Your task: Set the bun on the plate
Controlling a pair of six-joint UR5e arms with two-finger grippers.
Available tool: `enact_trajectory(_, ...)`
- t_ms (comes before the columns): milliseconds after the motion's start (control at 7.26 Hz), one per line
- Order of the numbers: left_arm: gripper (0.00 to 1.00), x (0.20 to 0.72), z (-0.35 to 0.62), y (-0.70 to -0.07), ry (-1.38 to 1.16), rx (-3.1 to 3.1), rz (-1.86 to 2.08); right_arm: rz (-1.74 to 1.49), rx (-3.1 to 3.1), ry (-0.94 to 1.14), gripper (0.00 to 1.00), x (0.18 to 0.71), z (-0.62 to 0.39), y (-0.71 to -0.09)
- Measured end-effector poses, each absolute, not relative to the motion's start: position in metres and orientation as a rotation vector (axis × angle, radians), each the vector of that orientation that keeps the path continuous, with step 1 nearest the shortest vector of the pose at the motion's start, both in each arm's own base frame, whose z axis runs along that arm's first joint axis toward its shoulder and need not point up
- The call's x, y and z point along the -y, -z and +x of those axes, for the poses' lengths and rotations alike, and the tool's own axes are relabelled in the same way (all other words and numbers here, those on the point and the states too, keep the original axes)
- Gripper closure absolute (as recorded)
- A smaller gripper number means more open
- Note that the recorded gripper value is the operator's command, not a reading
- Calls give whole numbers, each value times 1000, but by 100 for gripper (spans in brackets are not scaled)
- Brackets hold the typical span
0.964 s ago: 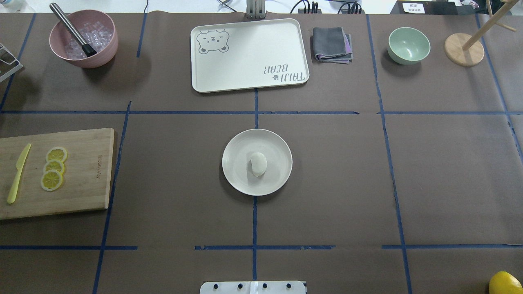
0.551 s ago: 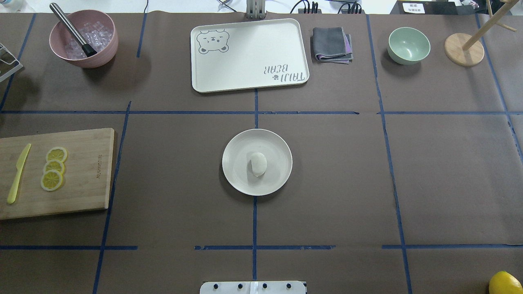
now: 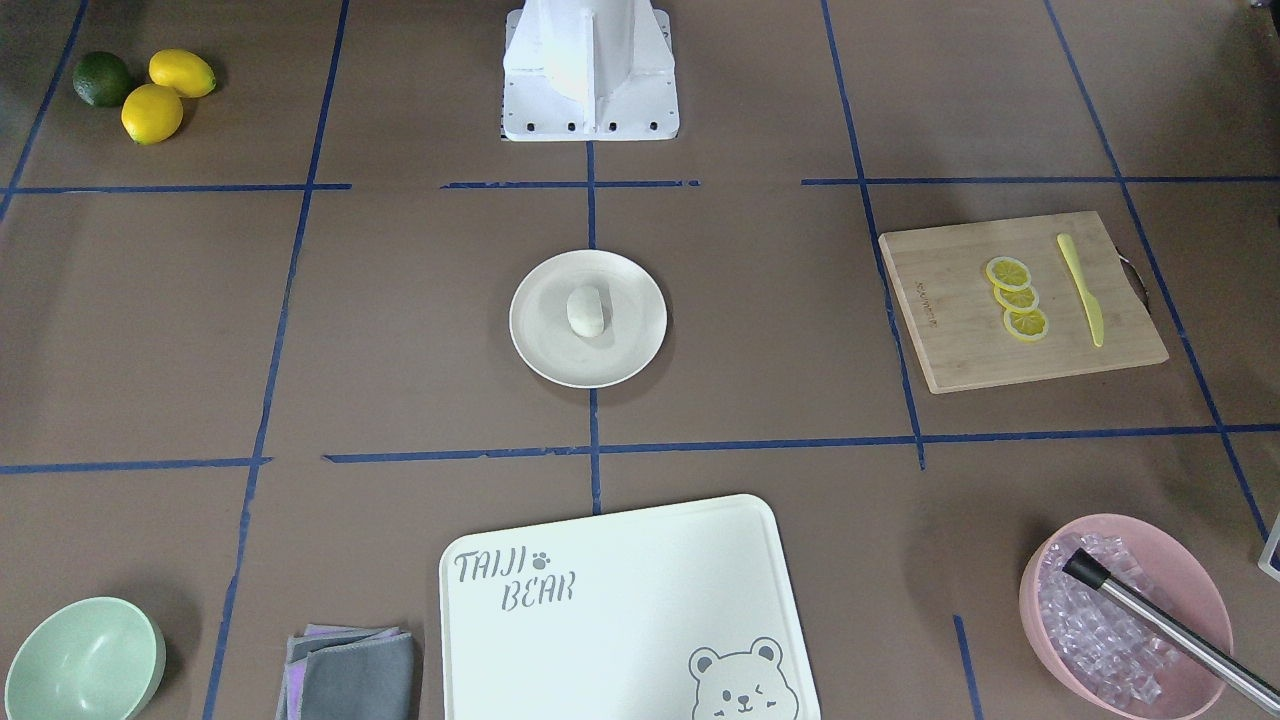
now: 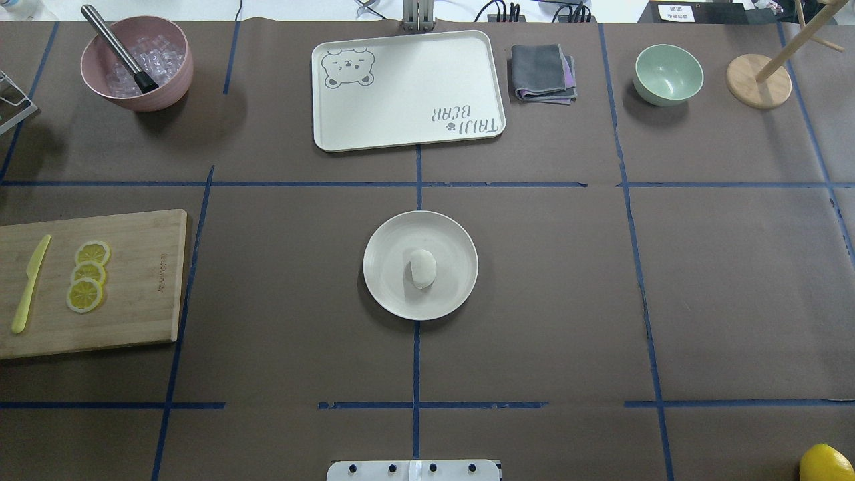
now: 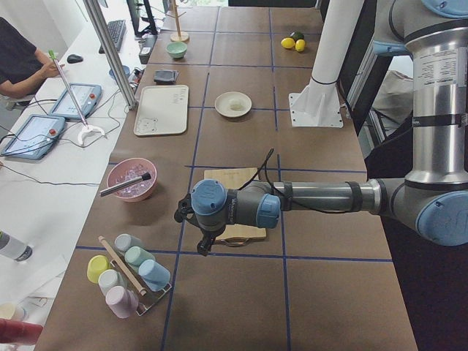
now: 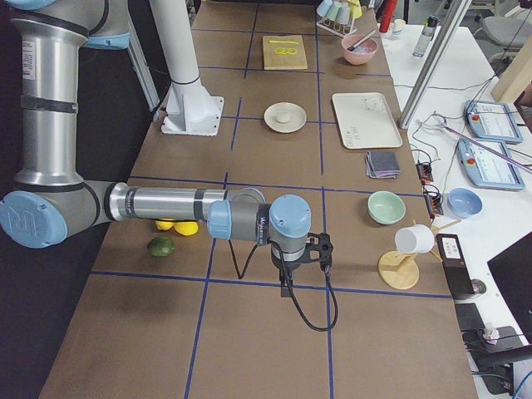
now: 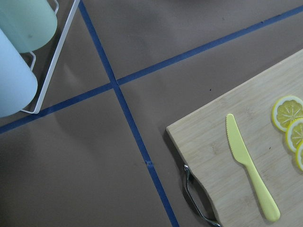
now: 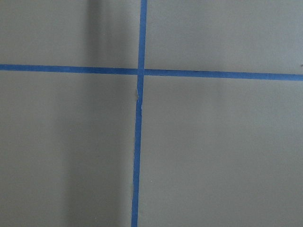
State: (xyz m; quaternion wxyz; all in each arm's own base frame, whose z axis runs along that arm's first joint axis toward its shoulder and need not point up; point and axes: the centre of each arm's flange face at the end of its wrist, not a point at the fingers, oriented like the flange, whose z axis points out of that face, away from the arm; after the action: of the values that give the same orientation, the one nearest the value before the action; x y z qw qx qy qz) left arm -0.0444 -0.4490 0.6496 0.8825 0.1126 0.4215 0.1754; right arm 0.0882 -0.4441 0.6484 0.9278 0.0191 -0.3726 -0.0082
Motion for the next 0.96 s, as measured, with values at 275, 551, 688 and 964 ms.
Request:
enact_trajectory(275, 0, 446, -45, -653, -372, -857, 243, 44, 759, 23, 0, 449, 89, -648)
enact_trajectory(551, 0, 445, -45, -654, -374, -838, 240, 55, 764, 28, 0, 453, 88, -643)
enact_trajectory(688, 0, 444, -46, -656, -372, -835, 233, 60, 764, 32, 0, 454, 88, -640)
enact_trajectory(964, 0, 443, -45, -660, -364, -836, 213, 65, 763, 37, 0, 454, 88, -638)
